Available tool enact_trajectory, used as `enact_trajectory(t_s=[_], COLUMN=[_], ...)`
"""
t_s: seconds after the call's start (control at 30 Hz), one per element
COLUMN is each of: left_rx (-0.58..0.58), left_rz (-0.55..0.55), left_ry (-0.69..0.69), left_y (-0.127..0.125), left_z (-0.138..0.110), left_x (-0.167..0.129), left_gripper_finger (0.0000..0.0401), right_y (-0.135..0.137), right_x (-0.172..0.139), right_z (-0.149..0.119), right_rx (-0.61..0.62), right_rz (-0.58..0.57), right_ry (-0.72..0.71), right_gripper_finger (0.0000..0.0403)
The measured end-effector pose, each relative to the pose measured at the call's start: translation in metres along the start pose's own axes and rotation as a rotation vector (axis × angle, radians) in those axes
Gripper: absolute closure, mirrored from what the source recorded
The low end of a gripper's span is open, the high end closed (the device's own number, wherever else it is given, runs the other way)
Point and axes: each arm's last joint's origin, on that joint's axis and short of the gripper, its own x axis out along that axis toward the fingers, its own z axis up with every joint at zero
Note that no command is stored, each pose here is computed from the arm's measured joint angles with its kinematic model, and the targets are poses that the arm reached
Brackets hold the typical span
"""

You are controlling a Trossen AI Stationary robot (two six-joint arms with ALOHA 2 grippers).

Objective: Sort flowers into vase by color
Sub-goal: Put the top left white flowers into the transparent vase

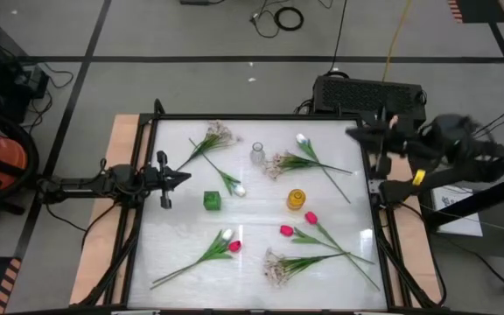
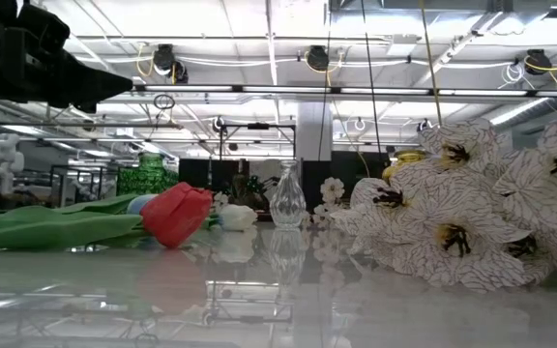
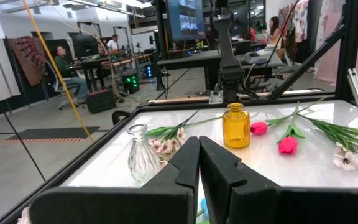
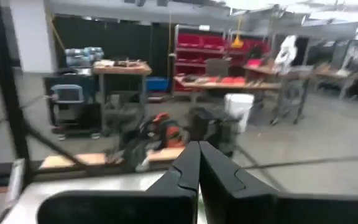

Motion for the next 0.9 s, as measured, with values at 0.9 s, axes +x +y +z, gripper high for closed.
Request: enact_trajectory(t_s=[0.9], left_rx=[-0.074], left_rz=[0.052], left_ry=[0.041], left_y=[0.001], left_z=[-0.003], left_x=[0.002], left_gripper_finger=[0.0383], right_y=[0.052], right_x=[0.124], right_z=[-0.11], right_rx=[-0.021], right_rz=[0.048], right_ry=[0.464], right_gripper_finger=[0.0278])
